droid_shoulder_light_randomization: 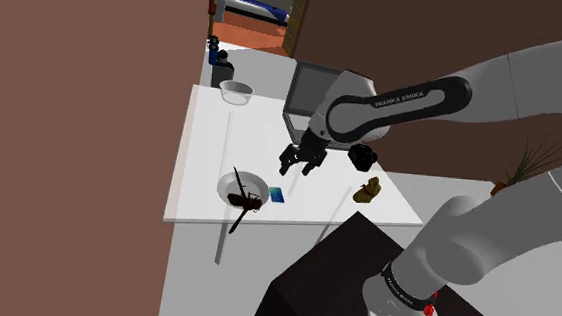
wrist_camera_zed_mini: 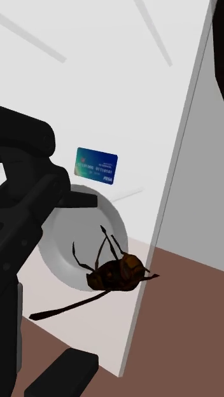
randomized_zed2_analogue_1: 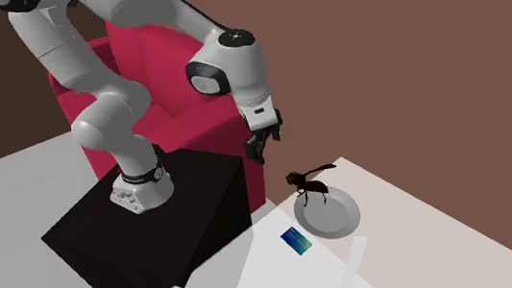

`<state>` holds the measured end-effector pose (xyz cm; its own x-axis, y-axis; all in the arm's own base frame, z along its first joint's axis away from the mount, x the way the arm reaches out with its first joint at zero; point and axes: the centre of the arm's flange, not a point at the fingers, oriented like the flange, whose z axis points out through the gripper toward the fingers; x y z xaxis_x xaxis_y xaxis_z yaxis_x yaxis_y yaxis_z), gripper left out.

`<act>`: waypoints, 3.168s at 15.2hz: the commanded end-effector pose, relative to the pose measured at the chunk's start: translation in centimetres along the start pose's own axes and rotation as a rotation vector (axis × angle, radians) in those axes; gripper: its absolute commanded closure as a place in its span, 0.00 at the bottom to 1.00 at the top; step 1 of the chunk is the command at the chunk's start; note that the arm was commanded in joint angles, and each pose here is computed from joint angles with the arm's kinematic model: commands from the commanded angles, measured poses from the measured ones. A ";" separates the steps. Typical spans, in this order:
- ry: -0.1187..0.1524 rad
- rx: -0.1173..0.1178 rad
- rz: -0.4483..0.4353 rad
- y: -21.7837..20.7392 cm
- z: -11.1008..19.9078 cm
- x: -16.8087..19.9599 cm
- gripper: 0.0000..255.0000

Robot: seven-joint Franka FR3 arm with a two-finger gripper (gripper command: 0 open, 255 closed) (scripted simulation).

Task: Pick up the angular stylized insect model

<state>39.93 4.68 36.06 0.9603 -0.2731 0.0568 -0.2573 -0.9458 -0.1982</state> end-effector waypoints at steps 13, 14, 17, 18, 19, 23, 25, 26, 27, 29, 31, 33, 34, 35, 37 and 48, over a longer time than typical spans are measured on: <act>0.006 0.108 0.094 -3.7 15.6 3.0 0.00; 0.006 0.108 0.094 -3.6 16.2 3.0 0.00; 0.006 0.108 0.094 -3.2 17.7 2.9 0.00; 0.006 0.108 0.094 -3.1 18.2 2.9 0.00; 0.006 0.108 0.094 -3.0 19.0 2.8 0.00; 0.006 0.108 0.094 -2.9 19.1 2.8 1.00; 0.006 0.108 0.094 -2.9 19.1 2.8 1.00; 0.006 0.108 0.094 -2.9 19.1 2.8 1.00; 0.006 0.108 0.094 -2.9 19.1 2.8 1.00; 0.006 0.108 0.094 -2.9 19.1 2.8 1.00; 0.006 0.108 0.094 -3.0 19.0 2.8 1.00; 0.006 0.108 0.094 -3.2 18.0 2.9 1.00; 0.006 0.108 0.094 -3.3 17.5 2.9 1.00; 0.006 0.108 0.094 -3.4 17.0 2.9 1.00; 0.006 0.108 0.094 -3.6 15.9 3.0 1.00; 0.006 0.108 0.094 -4.6 11.2 3.3 1.00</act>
